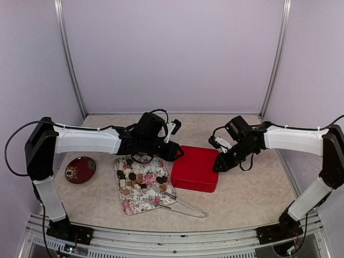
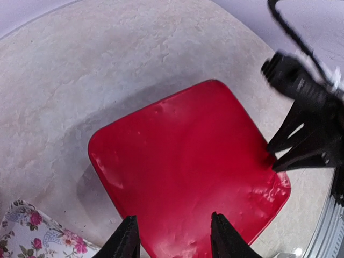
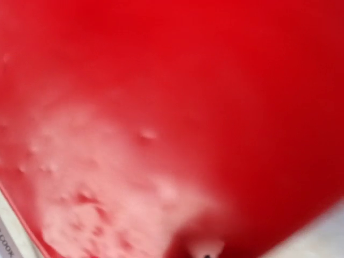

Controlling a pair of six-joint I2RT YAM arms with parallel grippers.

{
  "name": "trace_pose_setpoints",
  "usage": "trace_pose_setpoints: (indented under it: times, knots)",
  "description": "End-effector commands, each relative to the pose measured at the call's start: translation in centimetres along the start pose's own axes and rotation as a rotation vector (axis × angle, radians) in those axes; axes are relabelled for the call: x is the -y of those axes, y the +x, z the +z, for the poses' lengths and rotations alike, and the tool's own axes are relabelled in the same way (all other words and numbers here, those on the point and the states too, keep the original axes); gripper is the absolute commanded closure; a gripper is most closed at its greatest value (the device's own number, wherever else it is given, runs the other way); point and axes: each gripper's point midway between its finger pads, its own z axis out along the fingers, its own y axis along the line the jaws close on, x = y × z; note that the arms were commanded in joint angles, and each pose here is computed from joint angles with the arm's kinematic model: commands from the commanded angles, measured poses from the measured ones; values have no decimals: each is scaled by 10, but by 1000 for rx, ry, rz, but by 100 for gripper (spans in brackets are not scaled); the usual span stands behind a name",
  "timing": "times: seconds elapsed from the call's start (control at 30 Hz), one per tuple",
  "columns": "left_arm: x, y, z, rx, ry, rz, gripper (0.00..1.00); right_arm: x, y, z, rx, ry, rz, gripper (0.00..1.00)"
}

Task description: Pack the chocolate

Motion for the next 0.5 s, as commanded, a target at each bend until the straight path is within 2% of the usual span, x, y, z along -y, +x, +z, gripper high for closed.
trace_pose_setpoints:
  times: [0.0, 0.07, 0.17, 0.33, 0.47]
  knots:
    - [-5, 11, -10, -8, -17, 15, 53, 24, -28, -37, 187, -13, 109, 72]
    - [-7, 12, -12, -5, -18, 11, 53, 40, -47, -53, 264, 5, 138, 71]
    - [-7, 11, -9, -4, -16, 8, 53, 57, -71, -57, 295, 69, 137, 72]
    - [-7, 4, -8, 8, -21, 7, 53, 67, -92, -43, 272, 91, 117, 78]
    - [-11, 6, -7, 3, -32, 2, 53, 76, -78, -6, 200, 75, 125, 80]
